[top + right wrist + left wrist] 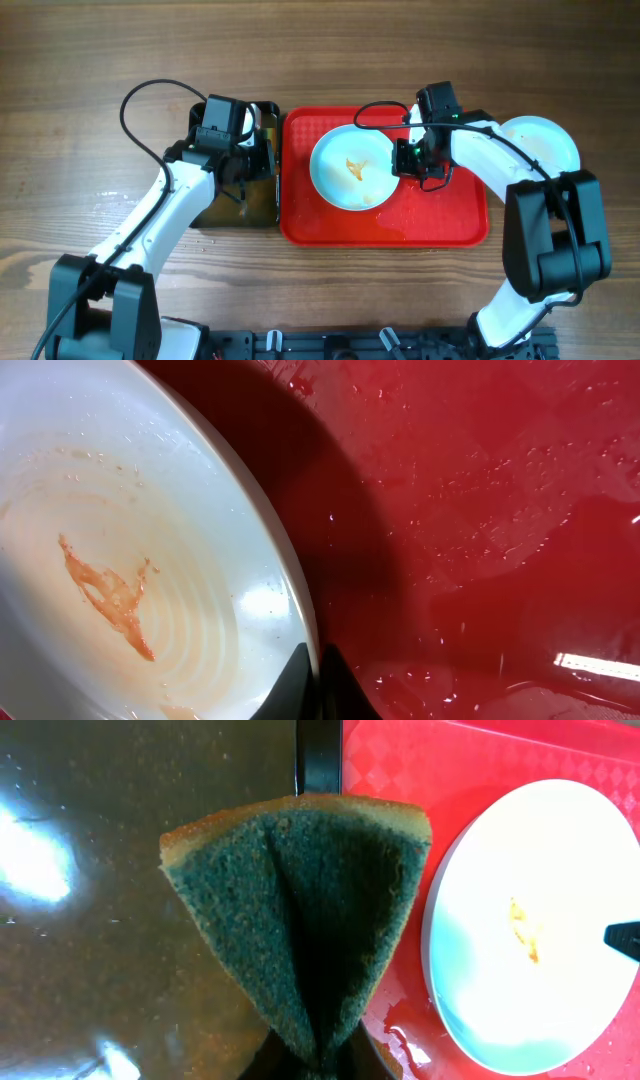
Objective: Clean dirty plates on tray and stack at the side
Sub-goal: 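Scrub the last plate with the sponge in the left gripper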
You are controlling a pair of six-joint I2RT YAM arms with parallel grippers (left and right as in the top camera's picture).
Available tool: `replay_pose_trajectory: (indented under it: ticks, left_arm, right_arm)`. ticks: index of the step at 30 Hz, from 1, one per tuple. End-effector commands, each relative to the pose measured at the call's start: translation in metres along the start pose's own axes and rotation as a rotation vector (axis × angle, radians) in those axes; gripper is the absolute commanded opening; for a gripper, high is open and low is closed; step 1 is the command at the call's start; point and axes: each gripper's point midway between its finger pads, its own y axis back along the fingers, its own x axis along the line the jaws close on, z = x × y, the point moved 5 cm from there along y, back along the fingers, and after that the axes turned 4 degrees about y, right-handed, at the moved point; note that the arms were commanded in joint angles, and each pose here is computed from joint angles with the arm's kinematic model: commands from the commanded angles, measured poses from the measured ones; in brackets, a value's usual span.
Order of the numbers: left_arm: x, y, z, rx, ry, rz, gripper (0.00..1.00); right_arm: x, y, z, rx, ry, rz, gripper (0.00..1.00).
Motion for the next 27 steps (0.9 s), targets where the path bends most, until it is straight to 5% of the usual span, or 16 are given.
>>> replay_pose_trajectory:
  ticks: [1,14,27]
  left_arm:
    - [-0.005,0.003,0.003,-0.016,-0.009,-0.023,0.04]
    - [-0.118,-0.038,-0.013,0.100,0.050,-0.514,0.04]
    - [-0.147,-0.116,-0.054,0.212,0.163,-0.537,0.04]
  right_arm:
    - [0.002,0.007,0.001,-0.021,0.029,-0.012,0.04]
    - [0.002,0.007,0.001,-0.020,0.030,-0.009,0.04]
    - [0.002,0.007,0.001,-0.019,0.029,-0.008,0.04]
